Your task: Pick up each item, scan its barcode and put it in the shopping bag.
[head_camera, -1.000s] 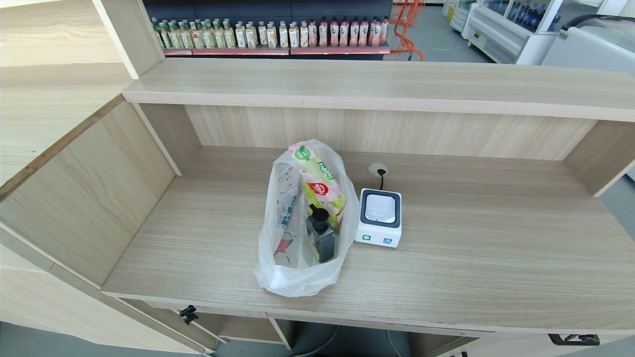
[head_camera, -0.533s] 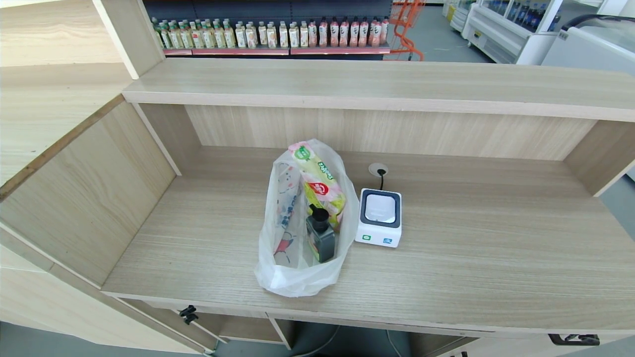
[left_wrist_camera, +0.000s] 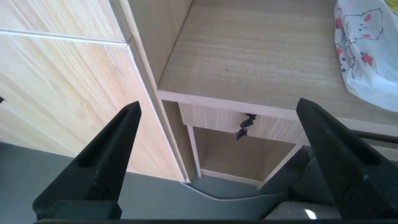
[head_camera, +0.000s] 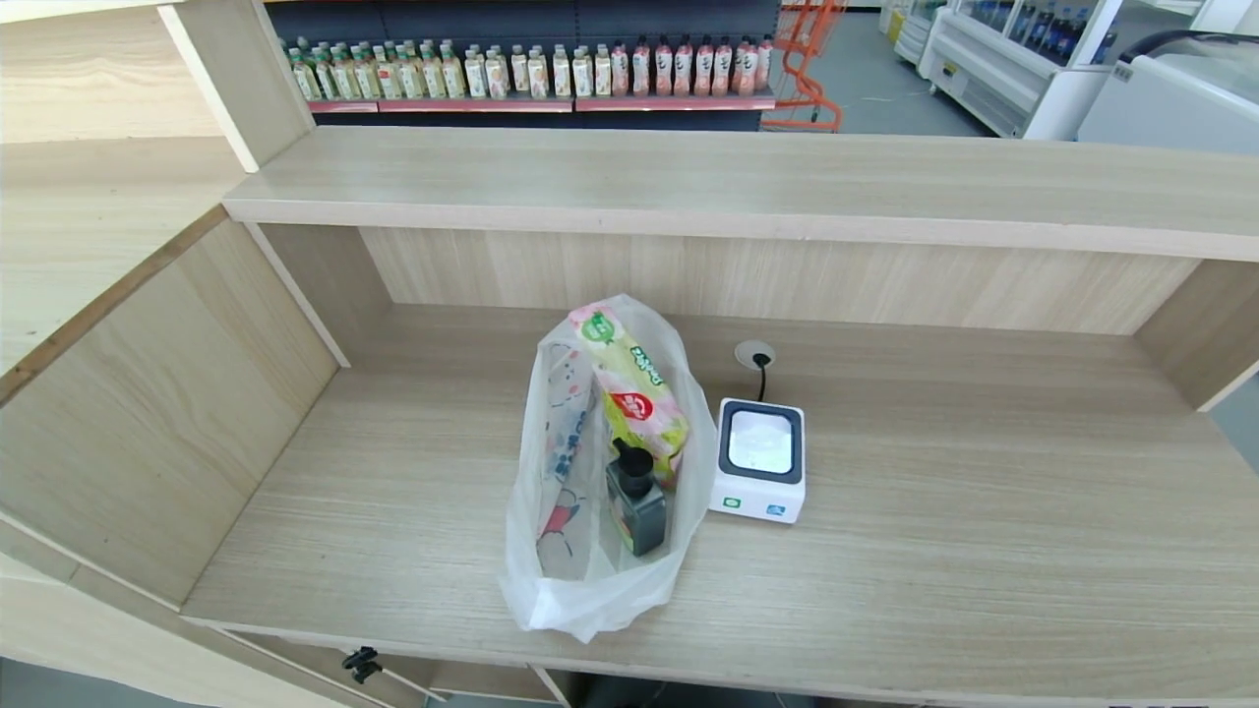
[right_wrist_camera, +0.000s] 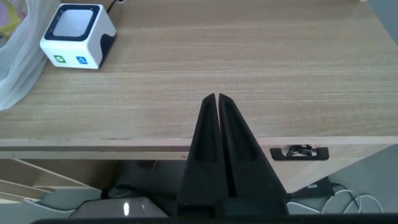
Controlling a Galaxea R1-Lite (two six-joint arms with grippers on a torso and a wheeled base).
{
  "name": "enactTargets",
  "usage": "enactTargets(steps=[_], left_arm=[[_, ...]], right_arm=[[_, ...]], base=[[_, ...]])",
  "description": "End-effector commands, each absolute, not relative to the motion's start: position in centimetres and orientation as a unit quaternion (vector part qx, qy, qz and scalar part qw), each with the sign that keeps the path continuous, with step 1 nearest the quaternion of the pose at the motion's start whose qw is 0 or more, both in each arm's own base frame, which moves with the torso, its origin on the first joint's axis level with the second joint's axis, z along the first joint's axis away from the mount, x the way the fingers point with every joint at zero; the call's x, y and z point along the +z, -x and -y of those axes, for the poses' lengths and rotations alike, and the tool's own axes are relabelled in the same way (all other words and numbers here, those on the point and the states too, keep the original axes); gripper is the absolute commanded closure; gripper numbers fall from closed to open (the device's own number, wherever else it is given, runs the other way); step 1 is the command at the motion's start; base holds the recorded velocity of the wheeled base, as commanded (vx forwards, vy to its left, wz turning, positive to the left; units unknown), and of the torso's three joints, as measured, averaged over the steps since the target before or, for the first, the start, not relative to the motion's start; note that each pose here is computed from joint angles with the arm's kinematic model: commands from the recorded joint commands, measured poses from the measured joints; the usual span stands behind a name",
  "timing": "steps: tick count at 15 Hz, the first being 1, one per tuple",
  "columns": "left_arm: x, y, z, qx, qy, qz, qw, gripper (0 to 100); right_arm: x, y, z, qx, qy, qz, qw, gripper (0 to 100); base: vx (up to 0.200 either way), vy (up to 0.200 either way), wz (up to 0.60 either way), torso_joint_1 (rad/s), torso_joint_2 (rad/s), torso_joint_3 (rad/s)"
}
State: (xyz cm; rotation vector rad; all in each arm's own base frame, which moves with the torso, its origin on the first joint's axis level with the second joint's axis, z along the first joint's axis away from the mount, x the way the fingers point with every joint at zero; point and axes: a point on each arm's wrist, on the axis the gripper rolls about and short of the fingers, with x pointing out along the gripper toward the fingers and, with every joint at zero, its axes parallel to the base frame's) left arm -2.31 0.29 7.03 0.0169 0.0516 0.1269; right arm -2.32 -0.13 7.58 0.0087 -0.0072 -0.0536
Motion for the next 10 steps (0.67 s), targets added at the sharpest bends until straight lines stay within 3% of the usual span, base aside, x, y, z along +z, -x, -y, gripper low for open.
enactTargets(steps=[1, 10], left_arm=[[7.03, 2.31, -0.30, 0.064, -0.008, -0.026, 0.998, 0], [7.03, 2.31, -0.29, 0.063, -0.008, -0.026, 0.998, 0]], right_arm=[[7.58, 2.28, 0.13, -0.027, -0.005, 0.002, 1.000, 100], [7.58, 2.28, 0.13, -0.027, -0.004, 0.002, 1.000, 100]], base=[[0.000, 0.000, 0.00, 0.000, 0.00, 0.000], [0.000, 0.000, 0.00, 0.000, 0.00, 0.000]])
